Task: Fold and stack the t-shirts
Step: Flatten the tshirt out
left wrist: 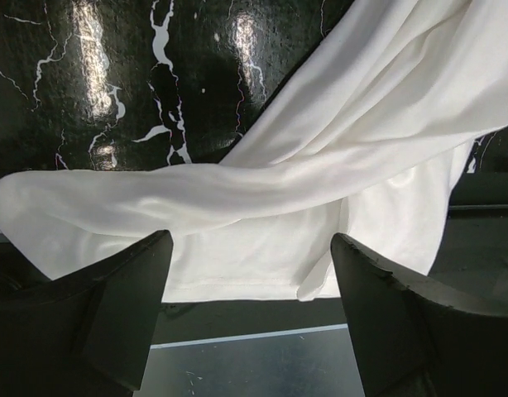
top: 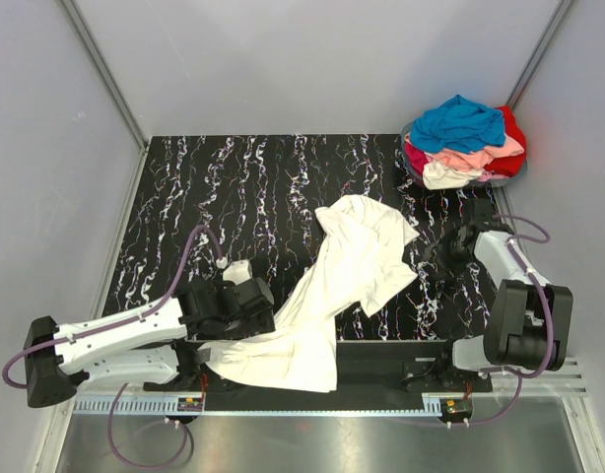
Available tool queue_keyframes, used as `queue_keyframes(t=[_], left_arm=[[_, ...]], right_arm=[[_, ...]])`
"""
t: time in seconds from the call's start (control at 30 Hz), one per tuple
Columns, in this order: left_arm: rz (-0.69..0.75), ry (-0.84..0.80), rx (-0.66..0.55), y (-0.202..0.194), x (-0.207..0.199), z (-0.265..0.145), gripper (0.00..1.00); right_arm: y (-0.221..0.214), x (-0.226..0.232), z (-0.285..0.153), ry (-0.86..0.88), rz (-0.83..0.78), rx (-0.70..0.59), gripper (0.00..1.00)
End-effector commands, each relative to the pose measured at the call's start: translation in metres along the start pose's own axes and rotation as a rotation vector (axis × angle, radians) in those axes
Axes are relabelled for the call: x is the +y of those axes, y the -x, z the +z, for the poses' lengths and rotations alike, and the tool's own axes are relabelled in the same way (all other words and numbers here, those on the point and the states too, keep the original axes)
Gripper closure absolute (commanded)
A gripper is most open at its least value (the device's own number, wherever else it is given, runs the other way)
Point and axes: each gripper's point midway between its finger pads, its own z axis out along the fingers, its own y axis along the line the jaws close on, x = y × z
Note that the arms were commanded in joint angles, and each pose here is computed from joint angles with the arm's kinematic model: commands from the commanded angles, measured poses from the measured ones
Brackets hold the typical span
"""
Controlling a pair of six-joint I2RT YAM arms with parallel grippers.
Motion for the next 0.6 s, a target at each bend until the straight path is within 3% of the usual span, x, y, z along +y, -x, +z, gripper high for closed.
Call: queue_keyframes(t=[0.0, 0.4, 0.57], left_arm=[[-0.037, -0.009, -0.040, 0.006, -0.006, 0.005, 0.16], [-0.053, -0.004, -0.046, 0.001, 0.003, 0.013, 0.15], [-0.059, -0.007, -0.051, 0.001, 0.005, 0.016, 0.15]], right_arm=[[-0.018, -0.002, 0.009, 0.040, -0.050, 0.056, 0.43], [-0.040, -0.007, 0.036, 0.079, -0.052, 0.140, 0.38], [-0.050, -0.002, 0.048, 0.084, -0.079, 0.163, 0.45]])
